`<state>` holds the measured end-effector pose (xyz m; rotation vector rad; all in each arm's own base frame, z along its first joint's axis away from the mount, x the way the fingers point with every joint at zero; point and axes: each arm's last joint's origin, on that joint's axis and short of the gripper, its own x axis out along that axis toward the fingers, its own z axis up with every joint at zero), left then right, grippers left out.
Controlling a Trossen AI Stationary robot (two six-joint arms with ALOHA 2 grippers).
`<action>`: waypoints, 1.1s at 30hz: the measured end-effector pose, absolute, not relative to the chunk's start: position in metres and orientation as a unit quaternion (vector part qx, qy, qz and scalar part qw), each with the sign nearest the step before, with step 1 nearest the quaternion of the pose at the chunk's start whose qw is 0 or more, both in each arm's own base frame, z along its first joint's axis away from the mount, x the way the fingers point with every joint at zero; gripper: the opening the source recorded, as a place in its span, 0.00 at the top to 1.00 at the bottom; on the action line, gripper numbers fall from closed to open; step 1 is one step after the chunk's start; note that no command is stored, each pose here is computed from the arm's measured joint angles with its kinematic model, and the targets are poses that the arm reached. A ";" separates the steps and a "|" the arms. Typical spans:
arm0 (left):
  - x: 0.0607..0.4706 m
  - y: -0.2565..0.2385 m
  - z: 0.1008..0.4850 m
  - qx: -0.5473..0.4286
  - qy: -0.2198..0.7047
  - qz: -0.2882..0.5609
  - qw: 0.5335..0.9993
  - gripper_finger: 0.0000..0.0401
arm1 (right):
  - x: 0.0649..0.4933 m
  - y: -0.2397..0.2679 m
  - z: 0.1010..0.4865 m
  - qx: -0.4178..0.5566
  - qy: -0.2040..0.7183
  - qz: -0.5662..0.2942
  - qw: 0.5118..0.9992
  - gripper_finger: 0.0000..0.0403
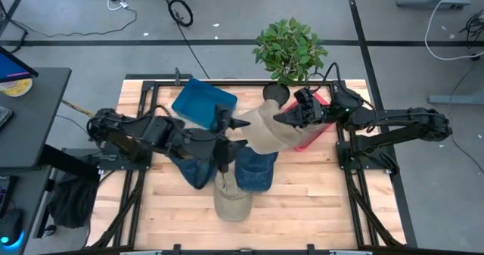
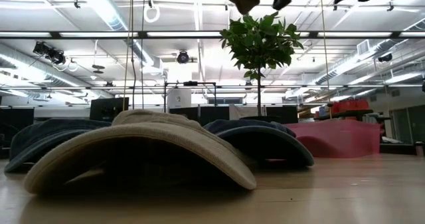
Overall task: Pick & Place hat
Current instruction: Put the left brown cap into the red bin
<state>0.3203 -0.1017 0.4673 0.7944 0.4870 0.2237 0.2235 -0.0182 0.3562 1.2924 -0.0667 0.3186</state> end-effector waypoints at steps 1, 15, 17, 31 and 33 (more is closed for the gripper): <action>0.315 -0.103 0.470 0.369 0.230 0.109 0.894 0.37 | 0.219 -0.019 0.357 0.600 -0.026 0.141 0.787 1.00; 0.256 -0.094 0.510 0.240 0.162 0.181 0.940 0.42 | 0.167 -0.024 0.345 0.606 0.127 0.103 0.779 1.00; 0.254 -0.093 0.511 0.230 0.158 0.183 0.943 0.42 | 0.165 -0.026 0.340 0.596 0.144 0.089 0.785 1.00; 0.234 -0.103 0.526 0.136 0.103 0.143 0.975 0.42 | 0.139 -0.060 0.304 0.498 0.247 -0.014 0.831 1.00; 0.227 -0.103 0.530 0.120 0.092 0.139 0.979 0.42 | 0.134 -0.065 0.300 0.482 0.256 -0.029 0.838 1.00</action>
